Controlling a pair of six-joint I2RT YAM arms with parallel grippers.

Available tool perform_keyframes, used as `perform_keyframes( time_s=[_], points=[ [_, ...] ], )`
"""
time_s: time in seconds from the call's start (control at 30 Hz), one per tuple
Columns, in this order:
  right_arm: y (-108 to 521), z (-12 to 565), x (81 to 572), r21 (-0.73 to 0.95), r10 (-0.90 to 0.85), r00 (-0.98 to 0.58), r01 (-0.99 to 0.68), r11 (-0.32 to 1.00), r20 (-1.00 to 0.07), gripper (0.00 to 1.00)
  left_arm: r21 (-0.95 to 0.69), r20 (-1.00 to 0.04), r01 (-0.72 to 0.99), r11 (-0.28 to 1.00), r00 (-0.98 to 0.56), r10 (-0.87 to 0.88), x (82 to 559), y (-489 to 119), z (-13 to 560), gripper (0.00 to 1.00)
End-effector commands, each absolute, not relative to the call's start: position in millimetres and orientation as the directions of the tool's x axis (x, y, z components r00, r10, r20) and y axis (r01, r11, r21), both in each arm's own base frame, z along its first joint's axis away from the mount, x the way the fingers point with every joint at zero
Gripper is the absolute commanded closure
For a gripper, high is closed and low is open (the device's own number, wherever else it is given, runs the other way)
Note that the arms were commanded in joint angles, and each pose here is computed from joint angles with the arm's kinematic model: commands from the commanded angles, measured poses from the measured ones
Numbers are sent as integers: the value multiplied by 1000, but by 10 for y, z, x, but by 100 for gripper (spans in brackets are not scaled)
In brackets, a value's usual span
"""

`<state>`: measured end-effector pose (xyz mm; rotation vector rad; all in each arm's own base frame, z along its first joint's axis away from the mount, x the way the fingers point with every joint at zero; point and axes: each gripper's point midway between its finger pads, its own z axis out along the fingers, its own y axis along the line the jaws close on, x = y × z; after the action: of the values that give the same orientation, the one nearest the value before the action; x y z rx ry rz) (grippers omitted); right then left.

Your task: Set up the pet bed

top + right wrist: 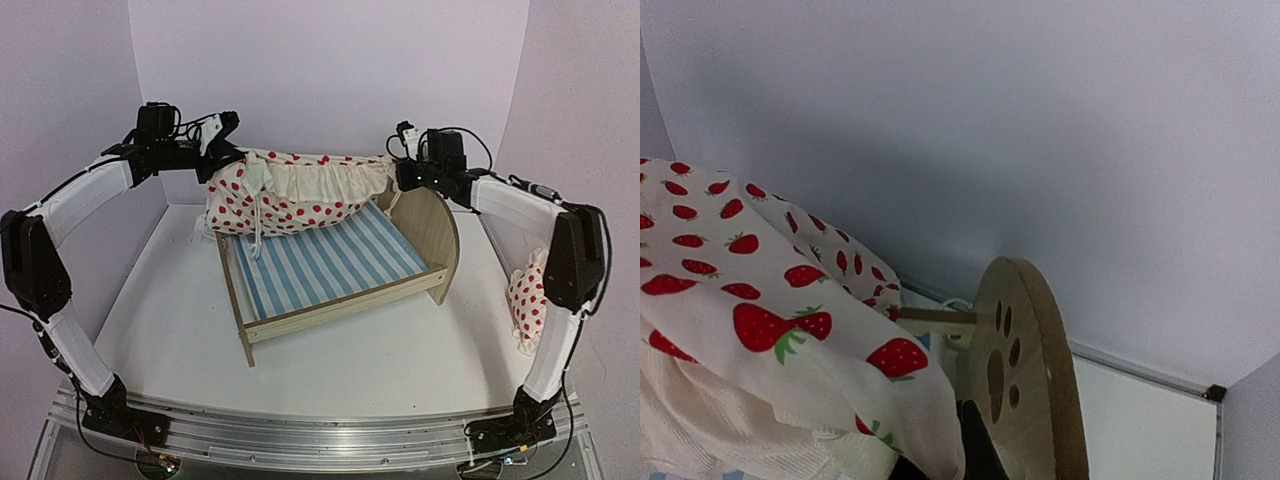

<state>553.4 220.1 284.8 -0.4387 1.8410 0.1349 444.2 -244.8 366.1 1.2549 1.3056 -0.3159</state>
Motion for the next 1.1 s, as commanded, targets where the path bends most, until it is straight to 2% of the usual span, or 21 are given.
perform_keyframes(
  time_s=[0.0,0.13,0.37,0.6,0.77,0.83,0.93,1.07],
  points=[
    [1797,3657,4922,-87,-151,-219,-278,957,-964,100,313,-903,917,247,206,377,3653,-2577,3737,100],
    [1596,3183,4613,-65,-151,-372,-233,970,-916,100,224,-906,958,177,138,400,3347,-2714,3453,100],
    [1570,2643,4221,61,-80,-539,-239,969,-839,100,50,-894,998,33,30,447,2830,-2833,2997,100],
    [1559,2217,3957,138,-42,-701,-199,970,-712,100,-2,-860,1000,-29,13,511,2603,-2734,2704,100],
    [1496,2122,3805,172,6,-746,-145,974,-665,97,-33,-846,997,-77,13,533,2452,-2682,2585,97],
    [1624,2064,3733,237,12,-775,-178,955,-632,80,-31,-838,995,-94,25,546,2401,-2650,2506,81],
    [1816,2090,3597,337,8,-816,-230,913,-578,60,-44,-836,991,-123,31,549,2313,-2624,2497,55],
    [1783,2368,3439,356,11,-817,-238,904,-576,46,-18,-830,986,-166,77,552,2247,-2592,2656,32]
  ],
)
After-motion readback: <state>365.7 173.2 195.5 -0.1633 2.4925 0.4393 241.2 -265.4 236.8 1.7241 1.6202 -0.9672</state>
